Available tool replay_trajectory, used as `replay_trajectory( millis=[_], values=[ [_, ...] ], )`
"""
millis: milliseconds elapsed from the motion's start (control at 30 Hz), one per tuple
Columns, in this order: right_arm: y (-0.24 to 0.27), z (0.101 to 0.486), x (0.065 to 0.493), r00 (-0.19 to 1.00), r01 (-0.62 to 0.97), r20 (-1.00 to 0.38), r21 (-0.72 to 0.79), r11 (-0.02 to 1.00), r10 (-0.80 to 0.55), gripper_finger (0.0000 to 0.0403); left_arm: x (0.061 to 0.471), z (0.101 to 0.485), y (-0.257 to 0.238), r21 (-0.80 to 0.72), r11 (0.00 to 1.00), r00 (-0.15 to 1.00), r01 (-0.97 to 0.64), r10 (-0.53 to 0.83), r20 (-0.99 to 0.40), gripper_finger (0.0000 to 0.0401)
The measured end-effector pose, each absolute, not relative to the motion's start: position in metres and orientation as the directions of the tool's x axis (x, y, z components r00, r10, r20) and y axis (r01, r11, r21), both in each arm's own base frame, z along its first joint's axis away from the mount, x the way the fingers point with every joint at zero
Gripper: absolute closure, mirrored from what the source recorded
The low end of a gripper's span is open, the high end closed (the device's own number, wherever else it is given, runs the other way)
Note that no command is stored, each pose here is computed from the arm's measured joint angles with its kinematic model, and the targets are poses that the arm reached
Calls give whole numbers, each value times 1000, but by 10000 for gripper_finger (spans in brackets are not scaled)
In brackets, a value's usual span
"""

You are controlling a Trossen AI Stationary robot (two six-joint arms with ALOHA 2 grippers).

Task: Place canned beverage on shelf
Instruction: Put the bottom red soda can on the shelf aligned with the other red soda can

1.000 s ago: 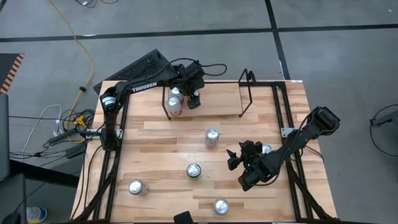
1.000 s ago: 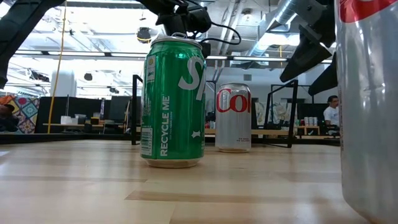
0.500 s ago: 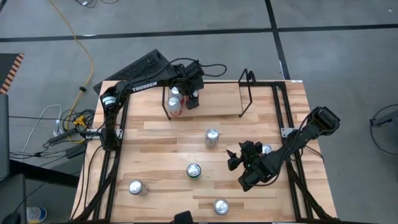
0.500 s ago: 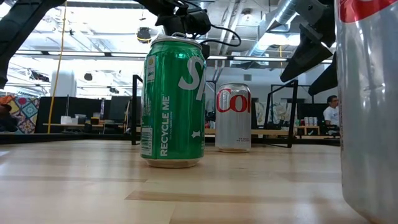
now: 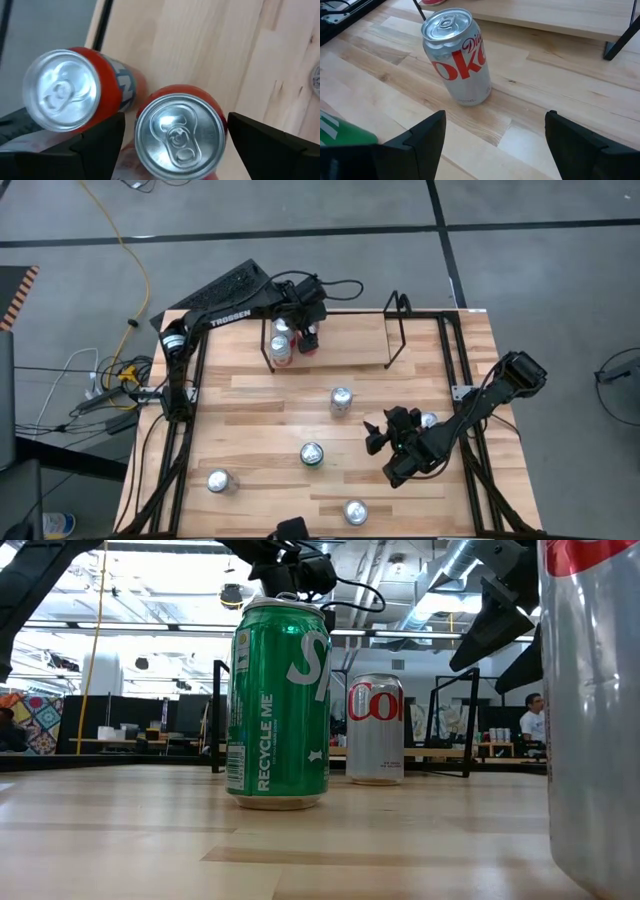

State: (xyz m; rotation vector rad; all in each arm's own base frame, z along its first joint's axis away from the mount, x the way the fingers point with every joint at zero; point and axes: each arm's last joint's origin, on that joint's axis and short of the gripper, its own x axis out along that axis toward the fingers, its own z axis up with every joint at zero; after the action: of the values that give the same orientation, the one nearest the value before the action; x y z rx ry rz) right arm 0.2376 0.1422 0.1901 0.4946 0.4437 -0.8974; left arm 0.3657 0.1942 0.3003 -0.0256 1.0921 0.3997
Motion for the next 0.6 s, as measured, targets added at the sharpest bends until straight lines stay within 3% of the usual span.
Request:
replay_trajectory(
  millis=[600],
  values=[
    [145, 191, 242, 576, 797, -551, 215, 564, -604, 88, 348, 344, 176, 208, 912, 478, -354, 368, -798, 65]
  ],
)
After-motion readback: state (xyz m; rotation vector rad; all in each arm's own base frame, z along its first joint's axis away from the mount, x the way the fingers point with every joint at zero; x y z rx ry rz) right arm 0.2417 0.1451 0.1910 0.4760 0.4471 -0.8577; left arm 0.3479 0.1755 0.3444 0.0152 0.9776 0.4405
